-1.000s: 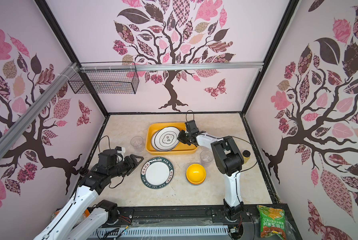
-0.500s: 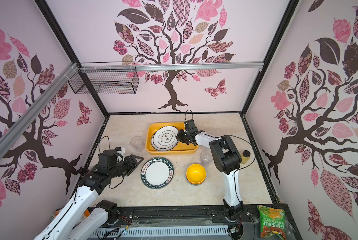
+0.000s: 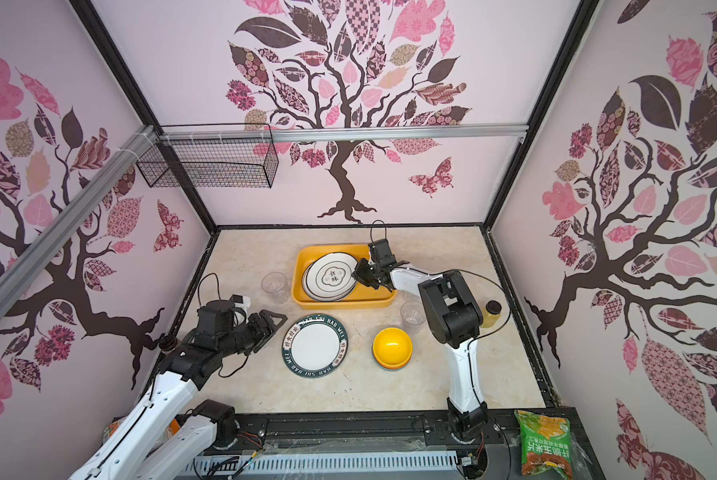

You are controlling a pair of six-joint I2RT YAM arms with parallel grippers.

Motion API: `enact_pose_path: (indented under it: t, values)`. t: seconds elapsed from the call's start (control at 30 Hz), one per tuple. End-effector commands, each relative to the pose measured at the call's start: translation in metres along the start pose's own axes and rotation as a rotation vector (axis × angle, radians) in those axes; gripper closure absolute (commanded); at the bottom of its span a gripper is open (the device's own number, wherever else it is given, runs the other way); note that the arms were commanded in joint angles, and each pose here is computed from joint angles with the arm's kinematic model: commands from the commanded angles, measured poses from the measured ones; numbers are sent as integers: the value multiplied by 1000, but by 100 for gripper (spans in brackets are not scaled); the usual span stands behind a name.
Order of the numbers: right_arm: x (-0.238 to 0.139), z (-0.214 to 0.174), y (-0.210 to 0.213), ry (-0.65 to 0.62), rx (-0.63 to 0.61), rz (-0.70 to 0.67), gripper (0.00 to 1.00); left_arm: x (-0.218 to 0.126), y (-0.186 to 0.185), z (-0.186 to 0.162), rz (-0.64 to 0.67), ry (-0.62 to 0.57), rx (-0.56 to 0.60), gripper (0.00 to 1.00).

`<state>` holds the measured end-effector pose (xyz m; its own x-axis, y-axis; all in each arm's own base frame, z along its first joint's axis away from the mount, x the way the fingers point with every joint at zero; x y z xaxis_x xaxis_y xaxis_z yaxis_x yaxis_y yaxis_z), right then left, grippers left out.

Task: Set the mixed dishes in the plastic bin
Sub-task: 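Lower the plate flat onto the red-lettered plate and open the right gripper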

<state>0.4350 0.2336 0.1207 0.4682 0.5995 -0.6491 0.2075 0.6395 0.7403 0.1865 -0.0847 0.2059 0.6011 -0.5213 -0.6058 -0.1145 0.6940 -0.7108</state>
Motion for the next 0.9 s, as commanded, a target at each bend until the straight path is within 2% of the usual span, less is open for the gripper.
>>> enact_pose_path:
  t: [0.0, 0.07, 0.33, 0.87]
  values:
    - [7, 6, -3, -5, -11, -31, 78, 2, 6, -4, 1, 9, -8, 33]
    - [6, 6, -5, -4, -19, -53, 75, 2, 6, -4, 0, 10, -10, 33]
    - [3, 7, -6, -9, -62, -129, 73, 2, 11, -5, 27, 7, -17, 33]
    - [10, 3, -4, 42, -79, -136, 71, 6, 23, -7, 83, 26, -45, 34]
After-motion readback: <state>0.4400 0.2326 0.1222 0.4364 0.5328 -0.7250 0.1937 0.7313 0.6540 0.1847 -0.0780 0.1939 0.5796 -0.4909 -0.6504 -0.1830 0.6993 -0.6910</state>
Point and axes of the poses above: each gripper's point midway between its finger pads, its own x axis out along the fingers, its own y axis along the line the jaws close on, z = x × y, the point moved 8 cm from there along -x, back along the fingers, and after that the axes turned 6 degrees about x, right-handed, at the moved point
